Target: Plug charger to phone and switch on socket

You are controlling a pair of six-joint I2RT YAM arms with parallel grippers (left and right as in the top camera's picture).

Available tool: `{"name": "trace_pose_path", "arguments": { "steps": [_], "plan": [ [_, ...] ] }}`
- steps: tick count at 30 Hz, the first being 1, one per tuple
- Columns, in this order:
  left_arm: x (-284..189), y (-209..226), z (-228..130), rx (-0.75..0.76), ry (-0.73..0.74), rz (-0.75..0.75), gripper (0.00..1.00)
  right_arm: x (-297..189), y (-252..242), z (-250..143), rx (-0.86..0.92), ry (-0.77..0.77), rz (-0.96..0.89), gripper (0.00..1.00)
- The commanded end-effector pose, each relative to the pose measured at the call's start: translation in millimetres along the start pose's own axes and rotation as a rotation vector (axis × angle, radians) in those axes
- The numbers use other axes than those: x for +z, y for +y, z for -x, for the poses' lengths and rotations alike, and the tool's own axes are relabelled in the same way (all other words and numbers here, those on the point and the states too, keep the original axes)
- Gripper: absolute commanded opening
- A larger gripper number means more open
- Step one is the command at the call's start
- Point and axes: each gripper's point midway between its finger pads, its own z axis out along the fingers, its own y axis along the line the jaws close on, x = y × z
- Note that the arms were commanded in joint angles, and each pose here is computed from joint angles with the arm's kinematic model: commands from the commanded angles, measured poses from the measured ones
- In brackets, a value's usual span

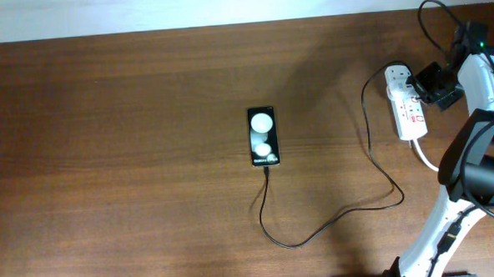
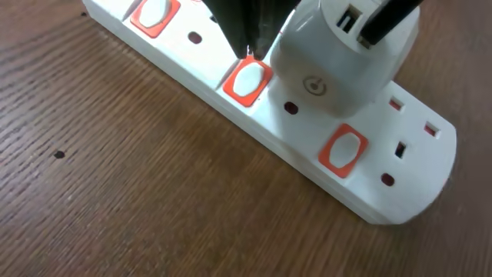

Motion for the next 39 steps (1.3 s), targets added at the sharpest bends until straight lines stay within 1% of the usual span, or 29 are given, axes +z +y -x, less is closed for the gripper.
{"name": "trace_pose_path", "arguments": {
  "steps": [1,2,4,6,12,14,18,25,31,33,34,36,37,38,39],
  "plan": [
    [-17.2,6.7,-8.0,-0.005,-0.09,-0.003,0.99,4.9,0.3,7.4,0.018,-0.016,-0.005,0.04],
    [-25.0,9.3,-12.6,-0.012,-0.13,-0.017,0.99,10.1,-0.3,6.4,0.022,-0.008,-0.006,0.04],
    [-32.8,8.7,-8.8,-0.017,-0.159,-0.022,0.99,17.0,-0.9,4.4,0.023,0.006,-0.006,0.04],
    [-33.3,8.7,-8.5,-0.017,-0.161,-0.022,0.99,17.3,7.6,3.9,0.021,0.017,0.039,0.04],
    [-33.2,8.7,-8.6,-0.017,-0.161,-0.022,0.99,17.9,13.2,2.0,0.02,0.026,0.064,0.04],
    [-33.3,8.7,-8.5,-0.017,-0.161,-0.022,0.99,25.0,15.5,-5.7,0.009,0.044,0.054,0.04],
    [-33.3,8.7,-8.5,-0.017,-0.161,-0.022,0.99,50.4,19.1,-34.8,-0.024,0.125,0.009,0.04],
    [-33.2,8.7,-8.6,-0.017,-0.161,-0.022,0.99,56.3,41.5,-66.7,-0.127,0.17,0.005,0.04],
    [-33.2,8.7,-8.6,-0.017,-0.161,-0.022,0.99,55.6,38.0,-72.5,-0.127,0.191,-0.012,0.04],
    [-33.3,8.7,-8.5,-0.017,-0.161,-0.022,0.99,56.1,27.2,-62.9,-0.148,0.145,-0.07,0.04],
    [-33.3,8.7,-8.5,-0.017,-0.161,-0.022,0.99,53.5,8.7,-54.2,-0.151,0.115,-0.149,0.04],
    [-33.2,8.6,-8.6,-0.017,-0.161,-0.022,0.99,31.9,-20.3,-40.2,-0.096,0.111,-0.204,0.04],
    [-33.3,8.6,-8.5,-0.017,-0.161,-0.022,0.99,17.2,-28.0,-32.2,-0.07,0.099,-0.2,0.04],
    [-33.3,8.7,-8.5,-0.017,-0.161,-0.022,0.99,-7.8,-35.1,-21.2,-0.039,0.068,-0.185,0.04],
    [-33.3,8.7,-8.5,-0.017,-0.161,-0.022,0.99,-42.8,-34.7,-9.3,-0.01,0.019,-0.127,0.04]
  ]
}}
